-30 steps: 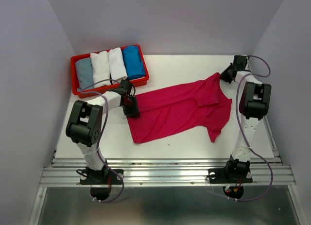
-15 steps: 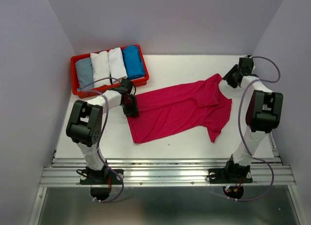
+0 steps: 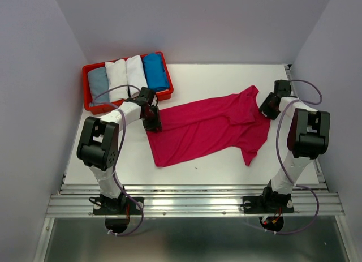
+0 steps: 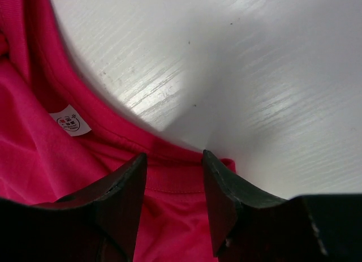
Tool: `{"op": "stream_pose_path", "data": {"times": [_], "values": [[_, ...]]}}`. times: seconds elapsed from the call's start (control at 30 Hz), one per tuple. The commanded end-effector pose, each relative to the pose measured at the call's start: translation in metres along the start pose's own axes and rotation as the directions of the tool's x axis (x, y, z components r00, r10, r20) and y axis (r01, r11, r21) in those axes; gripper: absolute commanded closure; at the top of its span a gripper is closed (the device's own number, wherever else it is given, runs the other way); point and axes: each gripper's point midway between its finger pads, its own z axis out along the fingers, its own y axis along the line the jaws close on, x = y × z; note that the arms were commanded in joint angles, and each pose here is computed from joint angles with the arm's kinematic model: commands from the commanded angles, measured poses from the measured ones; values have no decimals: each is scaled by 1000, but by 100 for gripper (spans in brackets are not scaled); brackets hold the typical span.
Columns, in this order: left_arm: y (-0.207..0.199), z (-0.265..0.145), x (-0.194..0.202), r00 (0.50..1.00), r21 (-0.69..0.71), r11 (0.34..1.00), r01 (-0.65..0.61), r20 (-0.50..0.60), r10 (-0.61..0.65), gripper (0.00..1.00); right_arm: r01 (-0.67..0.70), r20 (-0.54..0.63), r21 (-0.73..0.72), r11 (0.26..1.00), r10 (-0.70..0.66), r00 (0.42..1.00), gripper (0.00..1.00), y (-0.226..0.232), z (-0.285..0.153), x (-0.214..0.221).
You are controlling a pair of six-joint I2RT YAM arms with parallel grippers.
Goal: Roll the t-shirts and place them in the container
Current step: Fold the T-shirt at the center of the board.
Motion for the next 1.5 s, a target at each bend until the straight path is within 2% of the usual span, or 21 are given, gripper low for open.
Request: {"op": "stream_pose_path", "data": {"times": [0.0,0.17,0.23,0.27,0.43,0.63,0.7,0.73,0.77,0.83,0.87,1.0,1.27,1.3,1.37,1.43,1.47], "values": [[-16,-15,-22,998,41,999,-23,58,21,64,12,81,24,1000,-14,997,50,-6,-19,-20],[-26,-17,-39,996,60,998,-20,91,14,64,-20,161,37,999,14,987,49,-12,-38,-32],[-29,-16,-45,995,65,998,-20,99,14,64,-28,175,69,997,16,984,42,-19,-40,-32],[-30,-15,-47,995,66,998,-22,98,15,64,-36,178,78,996,22,984,41,-24,-40,-32],[-32,0,-53,996,63,998,-20,89,14,64,-36,120,90,995,25,993,41,-32,-26,-15],[-24,28,-47,999,43,999,-7,50,5,65,-41,38,68,997,39,999,51,-35,-3,4],[-21,33,-45,999,33,999,-1,47,-1,65,-44,34,52,998,43,998,60,-32,-1,6],[-19,35,-42,999,28,1000,1,40,-2,65,-50,47,69,996,47,998,74,-36,-3,4],[-16,36,-40,999,19,1000,3,37,-4,65,-61,61,82,995,56,997,82,-38,-4,2],[-11,39,-33,1000,5,1000,8,23,-8,65,-97,82,117,988,88,993,96,-49,-7,2],[-9,40,-31,1000,-1,1000,12,17,-12,65,-117,110,140,983,102,989,99,-54,-11,-1],[-1,47,-17,1000,-13,1000,21,-14,-22,65,-219,162,205,954,187,969,99,-78,-23,6],[4,50,-4,999,-14,1000,26,-35,-26,65,-243,159,271,931,205,966,97,-101,-28,36],[4,50,-4,999,-12,1000,26,-35,-26,65,-241,148,274,931,207,967,91,-102,-28,40],[2,48,-7,999,-8,1000,22,-31,-22,65,-241,147,271,932,207,967,73,-101,-30,38],[0,46,-9,1000,-4,1000,19,-23,-19,65,-244,173,243,939,205,963,64,-95,-39,27],[0,44,-9,1000,-3,1000,16,-25,-16,65,-242,181,228,943,203,962,54,-92,-44,23]]}}
